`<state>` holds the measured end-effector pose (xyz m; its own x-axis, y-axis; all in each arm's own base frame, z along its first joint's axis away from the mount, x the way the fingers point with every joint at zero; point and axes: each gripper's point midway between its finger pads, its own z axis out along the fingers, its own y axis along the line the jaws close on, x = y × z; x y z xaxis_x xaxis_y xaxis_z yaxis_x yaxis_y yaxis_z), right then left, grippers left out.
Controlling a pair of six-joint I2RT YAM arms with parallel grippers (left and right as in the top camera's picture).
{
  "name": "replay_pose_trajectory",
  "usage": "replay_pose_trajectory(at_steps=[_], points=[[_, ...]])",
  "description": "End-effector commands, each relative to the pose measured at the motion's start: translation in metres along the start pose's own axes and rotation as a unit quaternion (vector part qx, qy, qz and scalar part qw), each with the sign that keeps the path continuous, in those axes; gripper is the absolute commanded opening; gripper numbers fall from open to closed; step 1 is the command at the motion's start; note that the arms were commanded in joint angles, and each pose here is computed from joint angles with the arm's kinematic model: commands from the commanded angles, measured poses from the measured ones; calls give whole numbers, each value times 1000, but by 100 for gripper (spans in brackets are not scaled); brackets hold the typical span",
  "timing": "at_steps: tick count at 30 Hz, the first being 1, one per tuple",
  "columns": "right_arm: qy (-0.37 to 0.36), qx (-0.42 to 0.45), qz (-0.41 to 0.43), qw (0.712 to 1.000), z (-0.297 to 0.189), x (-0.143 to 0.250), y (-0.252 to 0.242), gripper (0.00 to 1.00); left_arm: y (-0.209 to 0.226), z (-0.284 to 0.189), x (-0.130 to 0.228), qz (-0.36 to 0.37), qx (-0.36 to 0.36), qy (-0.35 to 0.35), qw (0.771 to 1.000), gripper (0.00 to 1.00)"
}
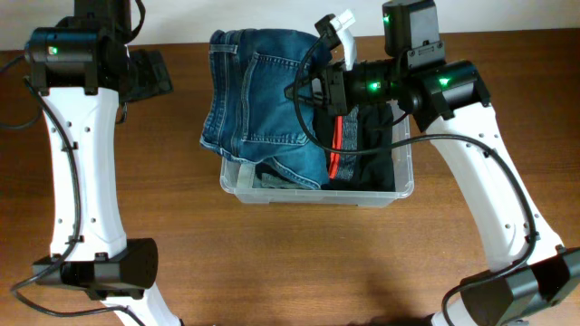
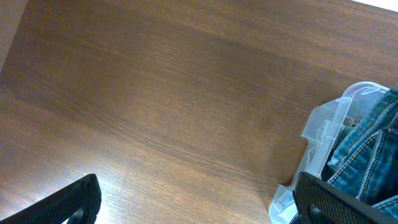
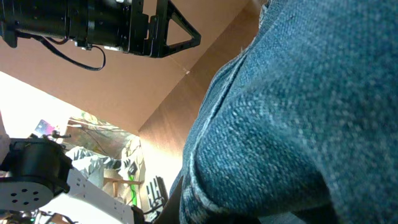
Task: Pack container
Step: 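Lower the blue jeans onto the container's left side and press down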
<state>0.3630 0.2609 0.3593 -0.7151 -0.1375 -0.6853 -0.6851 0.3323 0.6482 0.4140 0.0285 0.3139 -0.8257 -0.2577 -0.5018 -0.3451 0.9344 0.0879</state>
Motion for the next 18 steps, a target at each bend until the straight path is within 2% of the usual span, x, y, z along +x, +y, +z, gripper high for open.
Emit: replay_pose_trajectory(at_steps=[1,18], points=[[-10,-38,-32,999,-11,-9,36,4,2,-2,0,0,-4,-3,1000,99],[1,-22,-25,999,-6,-1,25,4,2,-2,0,0,-4,-3,1000,99]])
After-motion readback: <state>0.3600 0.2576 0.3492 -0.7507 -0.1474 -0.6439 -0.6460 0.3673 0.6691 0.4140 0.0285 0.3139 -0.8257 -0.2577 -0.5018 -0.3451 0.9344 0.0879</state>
